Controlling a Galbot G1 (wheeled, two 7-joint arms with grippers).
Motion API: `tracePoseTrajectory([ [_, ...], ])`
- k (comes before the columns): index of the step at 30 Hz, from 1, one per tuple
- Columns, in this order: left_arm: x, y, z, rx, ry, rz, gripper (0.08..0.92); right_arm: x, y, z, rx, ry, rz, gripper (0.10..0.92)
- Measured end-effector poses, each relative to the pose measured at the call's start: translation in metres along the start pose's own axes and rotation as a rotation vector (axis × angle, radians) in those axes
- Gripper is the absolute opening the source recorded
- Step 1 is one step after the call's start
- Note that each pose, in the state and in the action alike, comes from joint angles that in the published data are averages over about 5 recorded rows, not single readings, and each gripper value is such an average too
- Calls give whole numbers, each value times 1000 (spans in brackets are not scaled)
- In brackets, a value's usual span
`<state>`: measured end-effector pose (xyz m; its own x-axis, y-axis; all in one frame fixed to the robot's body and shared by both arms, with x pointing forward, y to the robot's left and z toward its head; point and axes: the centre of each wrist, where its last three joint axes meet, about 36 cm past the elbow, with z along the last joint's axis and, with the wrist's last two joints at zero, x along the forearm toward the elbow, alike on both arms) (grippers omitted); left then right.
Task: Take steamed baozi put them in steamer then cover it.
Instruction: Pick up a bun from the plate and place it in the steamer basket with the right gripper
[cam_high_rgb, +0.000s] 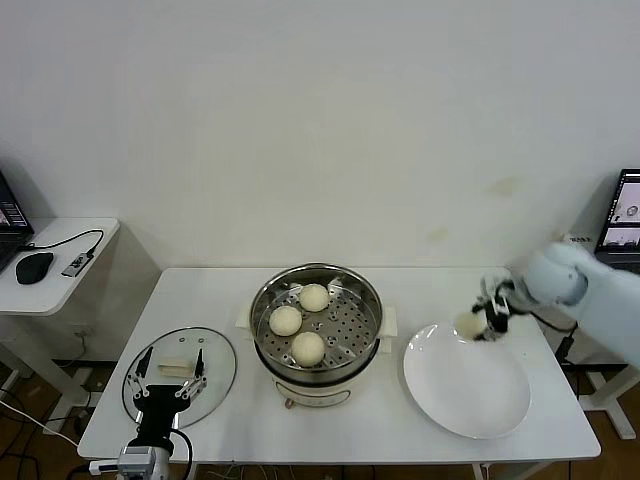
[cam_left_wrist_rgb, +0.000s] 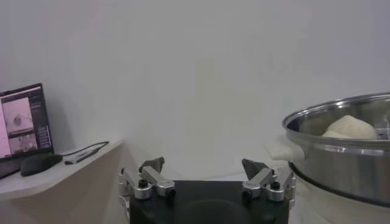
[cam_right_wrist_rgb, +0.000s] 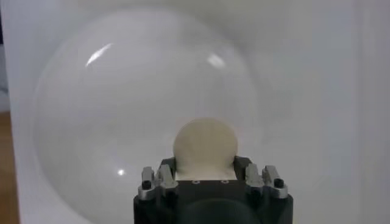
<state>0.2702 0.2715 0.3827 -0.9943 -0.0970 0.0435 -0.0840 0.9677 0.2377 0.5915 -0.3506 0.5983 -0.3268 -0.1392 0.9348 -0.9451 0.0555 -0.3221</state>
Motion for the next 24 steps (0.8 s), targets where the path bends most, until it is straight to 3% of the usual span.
tracePoseTrajectory([
  [6, 1, -1, 0, 0, 0, 4, 823, 46, -27, -68, 33, -84, 37, 594],
  [12, 0, 0, -1, 2, -4, 1, 823, 63, -33, -133, 41, -146, 12, 601],
  [24, -1, 2, -2, 8, -7, -14, 823, 24, -28, -219, 47, -147, -64, 602],
])
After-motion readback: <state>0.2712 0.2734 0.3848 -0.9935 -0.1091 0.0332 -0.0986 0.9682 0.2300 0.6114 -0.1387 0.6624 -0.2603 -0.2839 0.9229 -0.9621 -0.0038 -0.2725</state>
